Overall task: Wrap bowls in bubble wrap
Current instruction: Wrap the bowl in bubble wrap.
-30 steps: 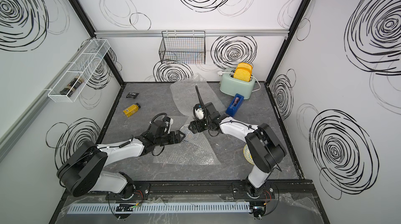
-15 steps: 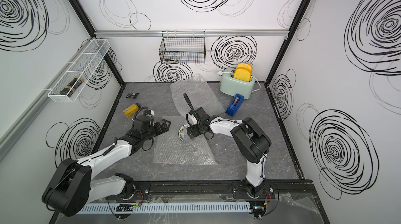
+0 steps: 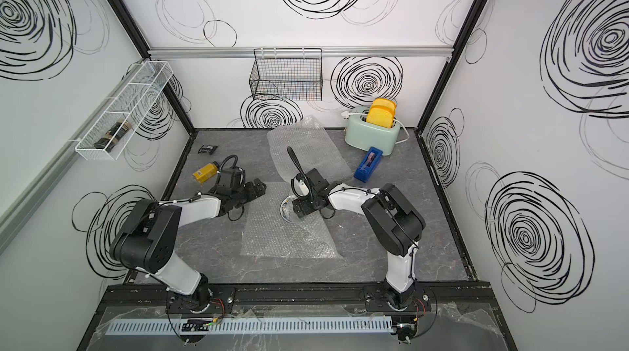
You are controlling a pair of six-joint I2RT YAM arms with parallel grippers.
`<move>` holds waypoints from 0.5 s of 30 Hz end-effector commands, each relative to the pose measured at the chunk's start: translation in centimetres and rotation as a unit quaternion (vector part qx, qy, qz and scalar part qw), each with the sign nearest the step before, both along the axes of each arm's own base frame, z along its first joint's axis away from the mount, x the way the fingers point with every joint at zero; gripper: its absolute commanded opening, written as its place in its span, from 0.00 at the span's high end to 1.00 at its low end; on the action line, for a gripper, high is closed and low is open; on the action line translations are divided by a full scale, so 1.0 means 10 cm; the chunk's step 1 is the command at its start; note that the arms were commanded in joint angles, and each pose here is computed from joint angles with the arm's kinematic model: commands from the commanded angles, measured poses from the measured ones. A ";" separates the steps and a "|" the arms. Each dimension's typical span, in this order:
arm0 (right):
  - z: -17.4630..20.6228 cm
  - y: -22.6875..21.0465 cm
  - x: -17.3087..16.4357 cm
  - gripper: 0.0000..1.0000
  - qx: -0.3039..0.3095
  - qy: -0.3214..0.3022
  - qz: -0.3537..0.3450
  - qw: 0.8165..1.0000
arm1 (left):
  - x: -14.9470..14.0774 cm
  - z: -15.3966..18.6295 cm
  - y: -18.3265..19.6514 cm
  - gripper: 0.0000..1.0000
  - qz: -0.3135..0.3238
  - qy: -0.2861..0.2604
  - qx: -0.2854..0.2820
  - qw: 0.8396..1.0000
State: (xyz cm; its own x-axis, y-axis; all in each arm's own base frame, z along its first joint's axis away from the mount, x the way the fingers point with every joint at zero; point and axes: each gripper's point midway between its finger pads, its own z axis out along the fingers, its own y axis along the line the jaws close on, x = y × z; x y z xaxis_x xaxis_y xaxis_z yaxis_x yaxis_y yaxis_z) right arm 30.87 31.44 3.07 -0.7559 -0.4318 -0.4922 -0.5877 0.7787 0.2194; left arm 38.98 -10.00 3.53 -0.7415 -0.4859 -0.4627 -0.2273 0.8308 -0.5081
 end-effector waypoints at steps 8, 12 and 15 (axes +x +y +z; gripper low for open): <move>0.04 0.01 -0.06 0.10 0.003 -0.005 0.014 1.000 | 0.27 -0.11 -0.04 0.29 -0.023 -0.013 -0.022 0.999; 0.04 0.00 -0.08 0.10 0.003 -0.004 0.014 1.000 | 0.31 -0.10 -0.12 0.49 -0.040 -0.018 -0.045 0.998; 0.02 -0.01 -0.08 0.10 0.002 -0.001 0.013 1.000 | 0.34 -0.02 -0.12 0.65 -0.042 -0.036 -0.050 0.997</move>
